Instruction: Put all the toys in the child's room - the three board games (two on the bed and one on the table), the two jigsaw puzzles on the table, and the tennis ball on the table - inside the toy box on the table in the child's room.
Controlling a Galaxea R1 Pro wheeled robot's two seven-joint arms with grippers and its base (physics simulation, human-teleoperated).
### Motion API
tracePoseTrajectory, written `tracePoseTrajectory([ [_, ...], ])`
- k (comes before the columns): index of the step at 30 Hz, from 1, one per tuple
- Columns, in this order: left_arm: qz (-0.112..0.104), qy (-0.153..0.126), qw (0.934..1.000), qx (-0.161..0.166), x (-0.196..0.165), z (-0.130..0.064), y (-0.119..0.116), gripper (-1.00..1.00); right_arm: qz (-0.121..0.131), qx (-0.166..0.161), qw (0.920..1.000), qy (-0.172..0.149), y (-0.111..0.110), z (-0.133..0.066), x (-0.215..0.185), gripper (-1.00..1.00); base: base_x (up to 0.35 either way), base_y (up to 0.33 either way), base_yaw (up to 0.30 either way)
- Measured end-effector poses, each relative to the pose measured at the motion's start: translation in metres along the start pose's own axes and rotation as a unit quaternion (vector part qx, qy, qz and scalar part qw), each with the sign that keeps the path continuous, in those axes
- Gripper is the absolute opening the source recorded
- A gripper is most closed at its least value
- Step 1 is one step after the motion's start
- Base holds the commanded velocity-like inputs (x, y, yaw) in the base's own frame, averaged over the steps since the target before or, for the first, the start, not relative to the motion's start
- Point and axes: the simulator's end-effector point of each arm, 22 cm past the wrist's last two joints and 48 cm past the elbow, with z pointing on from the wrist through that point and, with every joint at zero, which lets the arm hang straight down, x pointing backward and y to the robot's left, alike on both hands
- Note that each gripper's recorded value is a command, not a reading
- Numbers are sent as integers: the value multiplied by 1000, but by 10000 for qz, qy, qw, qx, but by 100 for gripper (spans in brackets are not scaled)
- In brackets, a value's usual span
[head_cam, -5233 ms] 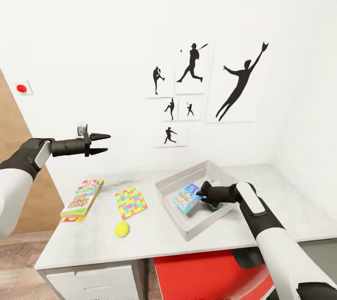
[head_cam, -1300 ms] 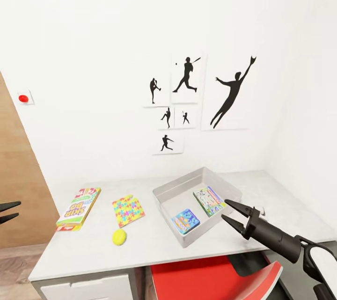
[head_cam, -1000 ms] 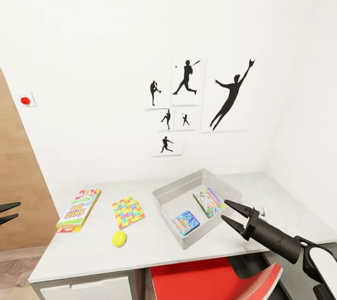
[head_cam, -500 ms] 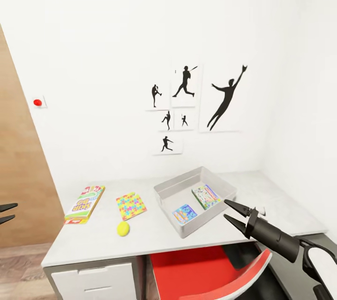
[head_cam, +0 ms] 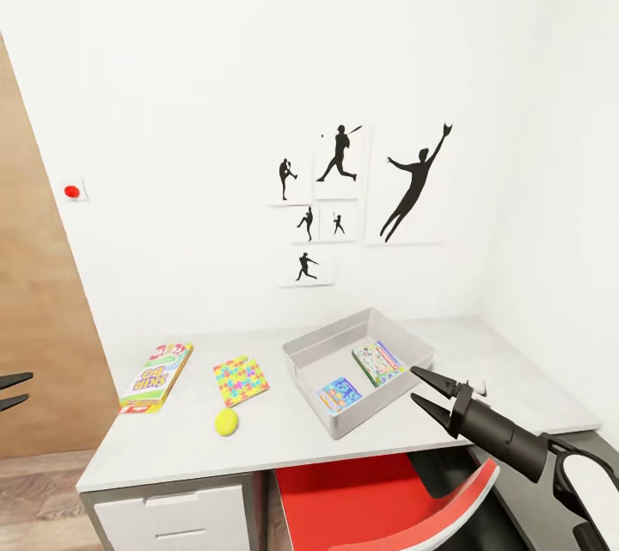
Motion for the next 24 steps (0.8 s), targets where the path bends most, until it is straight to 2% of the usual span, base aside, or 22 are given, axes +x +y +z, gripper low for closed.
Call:
tracePoseTrajectory([
  [16,-172,39,9998,10,1,3,-1,100,-2,7,10000,-17,0,0,-1,100,0,0,0],
  [24,-219,279,9993,-76,13,9,3,100,11,41,10000,-24,-3,-1,-1,100,0,0,0],
])
